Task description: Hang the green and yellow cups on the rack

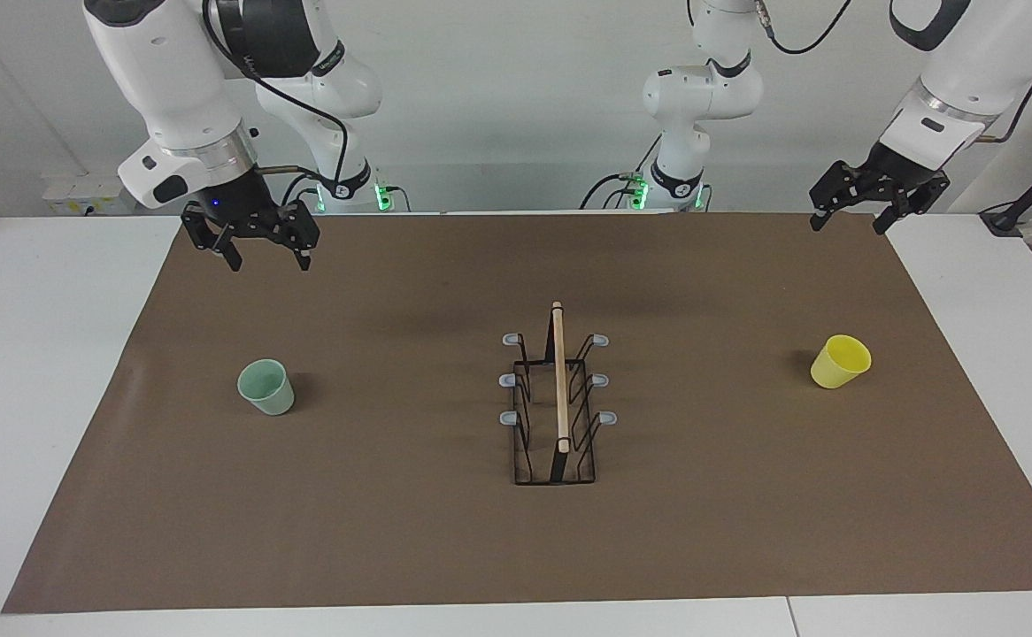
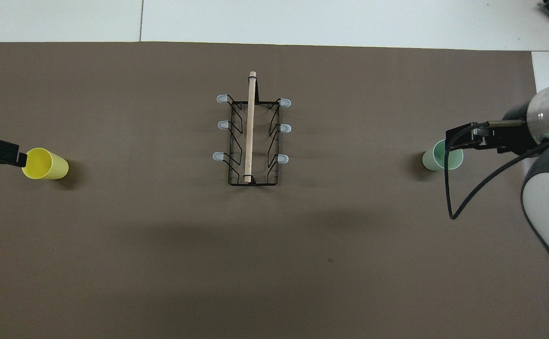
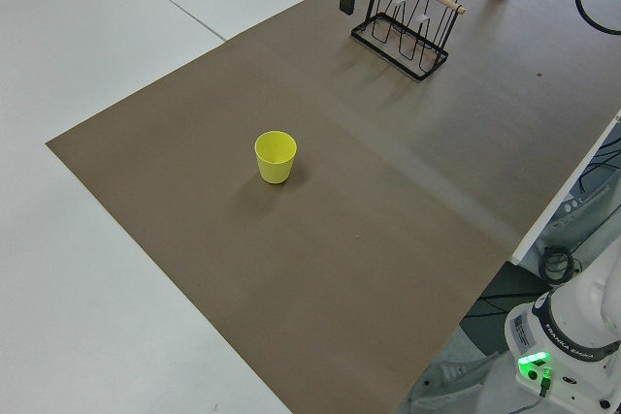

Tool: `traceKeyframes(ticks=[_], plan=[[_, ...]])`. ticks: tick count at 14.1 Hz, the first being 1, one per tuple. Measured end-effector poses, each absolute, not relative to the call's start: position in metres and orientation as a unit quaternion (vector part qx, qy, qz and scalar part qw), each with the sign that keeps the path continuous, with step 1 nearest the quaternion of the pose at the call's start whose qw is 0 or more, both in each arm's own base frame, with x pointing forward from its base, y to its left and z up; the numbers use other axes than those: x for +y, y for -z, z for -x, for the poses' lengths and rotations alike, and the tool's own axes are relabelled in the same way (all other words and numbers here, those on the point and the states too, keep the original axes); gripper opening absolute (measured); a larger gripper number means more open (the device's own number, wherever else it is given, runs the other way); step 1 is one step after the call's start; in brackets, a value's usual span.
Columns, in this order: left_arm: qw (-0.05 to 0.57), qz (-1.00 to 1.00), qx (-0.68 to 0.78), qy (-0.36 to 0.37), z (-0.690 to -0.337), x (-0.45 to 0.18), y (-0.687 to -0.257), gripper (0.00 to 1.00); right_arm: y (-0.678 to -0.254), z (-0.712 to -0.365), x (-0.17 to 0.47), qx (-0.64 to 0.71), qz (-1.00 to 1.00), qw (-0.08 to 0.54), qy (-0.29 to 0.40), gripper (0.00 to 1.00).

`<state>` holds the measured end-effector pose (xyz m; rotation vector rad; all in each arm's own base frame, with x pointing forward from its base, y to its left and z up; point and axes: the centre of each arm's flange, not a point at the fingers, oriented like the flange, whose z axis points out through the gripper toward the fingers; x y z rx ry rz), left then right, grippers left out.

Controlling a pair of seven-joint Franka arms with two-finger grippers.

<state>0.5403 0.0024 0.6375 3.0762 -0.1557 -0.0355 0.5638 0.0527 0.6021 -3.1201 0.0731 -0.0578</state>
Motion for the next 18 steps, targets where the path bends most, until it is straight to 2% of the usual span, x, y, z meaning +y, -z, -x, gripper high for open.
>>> traceKeyframes(ticks=[12, 18], plan=[[0.030, -0.999, -0.028, 0.016, -0.540, 0.002, -0.637, 1.00, -0.595, -0.567, 0.058, 0.014, 1.000, 0.007, 0.018, 1.00], [0.030, -0.998, 0.038, 0.034, -0.548, 0.024, -0.618, 1.00, -0.562, -0.581, 0.076, -0.129, 0.990, -0.062, 0.001, 1.00]])
